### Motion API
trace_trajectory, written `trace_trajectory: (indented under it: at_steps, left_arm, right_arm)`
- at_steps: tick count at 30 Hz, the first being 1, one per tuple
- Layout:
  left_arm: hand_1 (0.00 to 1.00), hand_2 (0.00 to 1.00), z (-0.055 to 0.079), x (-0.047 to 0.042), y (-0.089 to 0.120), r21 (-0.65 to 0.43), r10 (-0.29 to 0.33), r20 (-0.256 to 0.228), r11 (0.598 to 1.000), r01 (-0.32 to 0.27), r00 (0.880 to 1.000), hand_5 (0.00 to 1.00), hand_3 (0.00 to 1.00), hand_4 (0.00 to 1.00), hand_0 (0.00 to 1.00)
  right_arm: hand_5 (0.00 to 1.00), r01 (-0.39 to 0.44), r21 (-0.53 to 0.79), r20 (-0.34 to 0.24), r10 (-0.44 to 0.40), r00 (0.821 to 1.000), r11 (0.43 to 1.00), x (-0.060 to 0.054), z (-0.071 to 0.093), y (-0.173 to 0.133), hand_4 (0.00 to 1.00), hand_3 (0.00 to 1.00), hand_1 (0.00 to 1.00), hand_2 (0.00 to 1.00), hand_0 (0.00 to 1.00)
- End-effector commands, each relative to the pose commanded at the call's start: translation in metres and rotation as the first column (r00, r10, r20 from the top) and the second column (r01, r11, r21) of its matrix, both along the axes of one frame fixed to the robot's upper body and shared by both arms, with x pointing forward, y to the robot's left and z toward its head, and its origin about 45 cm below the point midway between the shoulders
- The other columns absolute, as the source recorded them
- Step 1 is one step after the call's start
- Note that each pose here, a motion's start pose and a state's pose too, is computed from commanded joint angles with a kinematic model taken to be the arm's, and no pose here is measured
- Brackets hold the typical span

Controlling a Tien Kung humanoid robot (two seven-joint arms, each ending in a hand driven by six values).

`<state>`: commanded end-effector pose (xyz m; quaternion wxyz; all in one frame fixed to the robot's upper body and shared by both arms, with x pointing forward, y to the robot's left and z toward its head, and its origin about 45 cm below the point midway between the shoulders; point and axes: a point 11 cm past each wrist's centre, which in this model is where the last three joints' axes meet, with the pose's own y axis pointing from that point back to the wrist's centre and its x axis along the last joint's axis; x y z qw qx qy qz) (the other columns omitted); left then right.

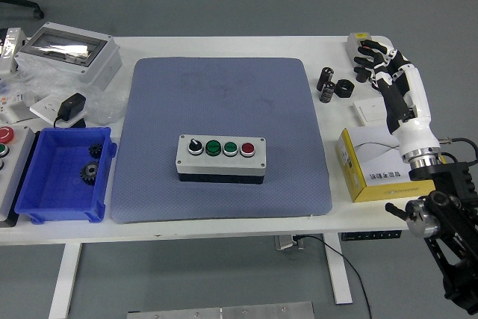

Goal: Pick up the button,place it on the desk,press the button,press the button

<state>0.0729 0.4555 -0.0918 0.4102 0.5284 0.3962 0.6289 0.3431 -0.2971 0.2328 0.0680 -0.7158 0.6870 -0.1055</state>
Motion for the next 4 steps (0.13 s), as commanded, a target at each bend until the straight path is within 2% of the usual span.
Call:
trace_trajectory:
  at_steps: [1,4]
  left_arm:
    - [0.469,0.449,-0.0001,-0.0002,-0.0002,0.0,0.0,-0.001,1.0,0.0,1.0,0.002,0.654,0.081,0.557]
    - [0.469,0.449,0.0003,-0.0003,0.0005,0.002,0.001,-0.004,1.0,-0.001,1.0,0.002,0.654,0.081,0.557]
  right_arm:
    - [0.415,0.0,-0.002,-0.001,0.0,1.0,1.0,-0.0001,-0.0003,-0.0001,0.434,0.738,0.759,0.778,0.749]
    - [0.415,0.002,-0.008,-0.001,-0.002,1.0,1.0,0.0,-0.0002,-0.0011,0.434,0.738,0.759,0.778,0.749]
